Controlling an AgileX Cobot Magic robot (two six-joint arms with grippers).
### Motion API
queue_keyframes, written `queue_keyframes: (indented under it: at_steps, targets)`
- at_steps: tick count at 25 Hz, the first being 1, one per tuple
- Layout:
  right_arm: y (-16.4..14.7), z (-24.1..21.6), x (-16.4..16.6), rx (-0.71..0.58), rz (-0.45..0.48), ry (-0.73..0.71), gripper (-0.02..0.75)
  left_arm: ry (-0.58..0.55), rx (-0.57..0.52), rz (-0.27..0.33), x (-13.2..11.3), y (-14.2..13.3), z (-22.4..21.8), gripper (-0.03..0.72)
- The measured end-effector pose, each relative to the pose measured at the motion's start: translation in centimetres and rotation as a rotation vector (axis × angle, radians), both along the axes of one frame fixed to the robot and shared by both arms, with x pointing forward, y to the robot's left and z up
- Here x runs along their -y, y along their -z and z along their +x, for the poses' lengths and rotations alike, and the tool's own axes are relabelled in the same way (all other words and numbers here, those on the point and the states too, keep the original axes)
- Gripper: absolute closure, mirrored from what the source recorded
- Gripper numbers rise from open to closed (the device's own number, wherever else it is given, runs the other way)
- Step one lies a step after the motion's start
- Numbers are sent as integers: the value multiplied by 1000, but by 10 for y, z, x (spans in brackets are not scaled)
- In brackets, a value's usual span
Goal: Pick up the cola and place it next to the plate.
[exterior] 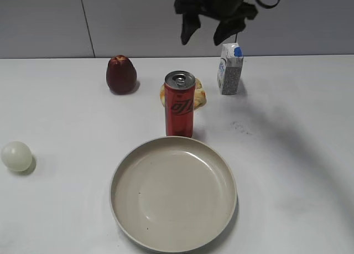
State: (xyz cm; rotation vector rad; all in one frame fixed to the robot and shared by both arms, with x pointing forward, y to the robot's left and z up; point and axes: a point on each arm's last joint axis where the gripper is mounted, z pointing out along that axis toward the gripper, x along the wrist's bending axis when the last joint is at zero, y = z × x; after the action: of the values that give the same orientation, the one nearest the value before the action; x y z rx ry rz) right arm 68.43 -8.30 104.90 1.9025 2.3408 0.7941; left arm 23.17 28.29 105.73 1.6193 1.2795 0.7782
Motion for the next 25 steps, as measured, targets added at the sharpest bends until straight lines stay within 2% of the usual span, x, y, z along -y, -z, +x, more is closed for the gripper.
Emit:
queue_keyframes:
  at_steps: [7, 14, 17, 25]
  targets:
    - [-39, 14, 78, 62, 18, 155, 154, 0, 0, 0, 0, 0, 0, 136]
    - [-59, 3, 147, 66, -90, 262, 188, 0, 0, 0, 0, 0, 0, 136]
    - [-71, -18, 157, 70, -133, 263, 206, 1, 0, -1, 0, 0, 0, 136]
    - [-111, -95, 166, 109, -142, 243, 225, 1, 0, -1, 0, 0, 0, 136]
